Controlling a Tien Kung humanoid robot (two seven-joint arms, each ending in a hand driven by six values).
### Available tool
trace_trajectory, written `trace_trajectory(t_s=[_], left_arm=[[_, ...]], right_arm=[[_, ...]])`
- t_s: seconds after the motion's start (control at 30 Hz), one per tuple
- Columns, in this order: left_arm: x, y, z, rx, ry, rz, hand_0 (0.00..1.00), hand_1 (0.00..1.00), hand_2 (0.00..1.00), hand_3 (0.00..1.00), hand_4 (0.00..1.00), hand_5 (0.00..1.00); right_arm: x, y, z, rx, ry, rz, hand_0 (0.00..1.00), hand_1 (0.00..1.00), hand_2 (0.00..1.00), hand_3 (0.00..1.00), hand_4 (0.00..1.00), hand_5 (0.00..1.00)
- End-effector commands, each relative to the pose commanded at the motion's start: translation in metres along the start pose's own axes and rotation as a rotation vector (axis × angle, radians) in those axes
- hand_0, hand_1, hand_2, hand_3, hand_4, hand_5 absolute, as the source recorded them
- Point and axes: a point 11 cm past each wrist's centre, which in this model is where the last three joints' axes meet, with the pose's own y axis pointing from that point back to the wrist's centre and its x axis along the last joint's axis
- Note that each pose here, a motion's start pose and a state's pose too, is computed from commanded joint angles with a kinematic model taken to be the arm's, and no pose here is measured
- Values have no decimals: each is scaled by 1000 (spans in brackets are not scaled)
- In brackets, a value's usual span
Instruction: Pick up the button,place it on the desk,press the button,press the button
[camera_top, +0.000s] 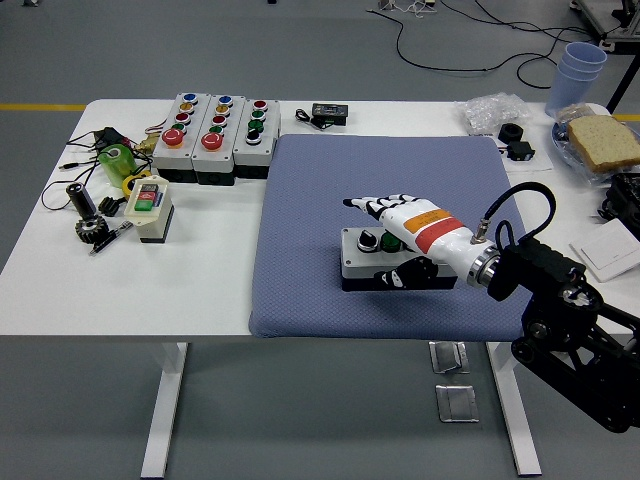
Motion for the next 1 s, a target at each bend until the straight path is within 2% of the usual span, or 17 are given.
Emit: trace_trajectory(t_s=[0.07,0.1,0.13,0.27,0.3,0.47,0.5,0.67,0.7,0.83,0.9,1.0], left_arm=[[0,0,0,-1,0,1,652,638,658,557,326,845],[1,0,0,-1,0,1,651,638,658,557,323,839],[1,0,1,-1,0,2,651,638,658,557,323,839],[3,0,1,-3,6,7,651,638,658,557,323,839],[4,0,2,-3,7,8,651,637,658,556,325,837],[6,0,3,-6,7,13,651,637,658,556,325,837],[7,0,3,-6,8,14,652,637,657,556,324,840],[7,0,3,-5,3,14,652,637,657,556,324,840],[7,0,3,-5,2,14,652,638,658,556,326,844],[7,0,3,-5,-1,14,652,638,658,556,326,844],[7,0,2,-4,0,14,652,638,658,557,327,844],[7,0,2,-4,1,15,652,638,658,557,327,844]], right_arm=[[11,3,-5,-2,-17,80,924,843,957,998,884,78],[16,6,-4,-17,-22,119,891,786,896,998,856,74],[21,9,-3,-33,-29,157,891,786,896,998,856,74],[35,22,15,-152,-91,288,891,786,896,998,856,74],[38,26,23,-185,-116,318,397,286,468,829,587,4],[38,41,42,-256,-170,339,397,286,468,829,587,4],[37,47,45,-276,-166,338,184,9,298,785,536,25],[28,58,48,-303,-163,318,184,9,298,785,536,25],[23,60,49,-310,-161,303,105,2,232,693,516,27],[17,63,52,-326,-143,279,105,2,232,693,516,27],[12,65,54,-338,-123,251,97,2,218,657,499,45],[4,66,56,-354,-102,197,97,2,218,657,499,45]])
